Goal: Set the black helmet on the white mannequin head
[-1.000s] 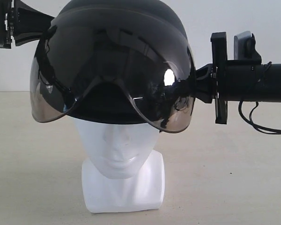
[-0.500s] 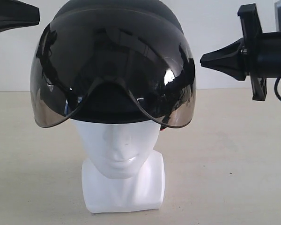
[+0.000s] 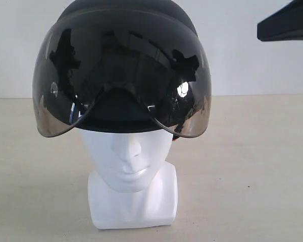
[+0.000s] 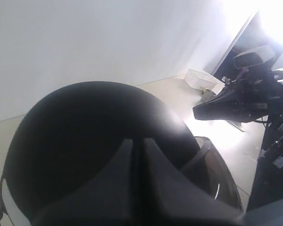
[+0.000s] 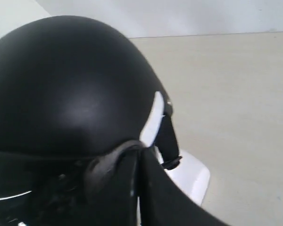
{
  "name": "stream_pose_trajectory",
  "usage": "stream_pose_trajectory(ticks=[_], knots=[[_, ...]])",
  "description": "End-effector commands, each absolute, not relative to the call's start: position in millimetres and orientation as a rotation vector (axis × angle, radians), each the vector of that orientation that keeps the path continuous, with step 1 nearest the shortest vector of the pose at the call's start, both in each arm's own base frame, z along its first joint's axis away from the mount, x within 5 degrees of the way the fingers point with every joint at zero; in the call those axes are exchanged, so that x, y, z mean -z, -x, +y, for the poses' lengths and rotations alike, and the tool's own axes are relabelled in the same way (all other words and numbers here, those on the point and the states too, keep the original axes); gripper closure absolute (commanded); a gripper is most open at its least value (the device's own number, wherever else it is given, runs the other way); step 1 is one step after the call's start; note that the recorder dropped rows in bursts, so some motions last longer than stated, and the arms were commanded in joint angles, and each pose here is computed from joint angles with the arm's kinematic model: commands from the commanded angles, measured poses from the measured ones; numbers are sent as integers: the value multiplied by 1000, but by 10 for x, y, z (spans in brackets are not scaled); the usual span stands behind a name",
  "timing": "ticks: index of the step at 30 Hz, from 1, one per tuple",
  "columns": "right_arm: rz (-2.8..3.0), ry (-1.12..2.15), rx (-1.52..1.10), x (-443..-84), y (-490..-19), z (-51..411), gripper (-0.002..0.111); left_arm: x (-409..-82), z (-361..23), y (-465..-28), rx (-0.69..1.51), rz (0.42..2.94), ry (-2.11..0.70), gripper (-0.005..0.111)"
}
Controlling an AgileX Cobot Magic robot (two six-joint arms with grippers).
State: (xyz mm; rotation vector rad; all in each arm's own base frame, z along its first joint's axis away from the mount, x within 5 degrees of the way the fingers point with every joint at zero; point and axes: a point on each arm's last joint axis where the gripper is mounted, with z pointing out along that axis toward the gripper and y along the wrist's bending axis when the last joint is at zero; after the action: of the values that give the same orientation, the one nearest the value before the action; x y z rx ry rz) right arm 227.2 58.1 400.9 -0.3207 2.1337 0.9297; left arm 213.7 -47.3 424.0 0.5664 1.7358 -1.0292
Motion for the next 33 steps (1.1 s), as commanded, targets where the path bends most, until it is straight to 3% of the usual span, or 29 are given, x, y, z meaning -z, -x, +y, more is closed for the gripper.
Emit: stream_pose_trajectory(ticks=[1,9,23,29,33], knots=[[2144,423,-960,-4315,-2125,696,108,-4321,-486,-1899,951,1686,-526,102],[2118,505,-1033,-4517,-1967,922,108,-4378,-656,-1716,1050,1607,-557,102],[2009,509,-910,-4729,-1601,834,108,-5042,-609,-1053,1312,1088,-288,102],[1997,513,-906,-4750,-1558,828,108,-5084,-574,-916,1226,1070,-236,102],[1997,513,-906,-4750,-1558,828,108,-4961,-657,-910,1120,1183,-396,102]])
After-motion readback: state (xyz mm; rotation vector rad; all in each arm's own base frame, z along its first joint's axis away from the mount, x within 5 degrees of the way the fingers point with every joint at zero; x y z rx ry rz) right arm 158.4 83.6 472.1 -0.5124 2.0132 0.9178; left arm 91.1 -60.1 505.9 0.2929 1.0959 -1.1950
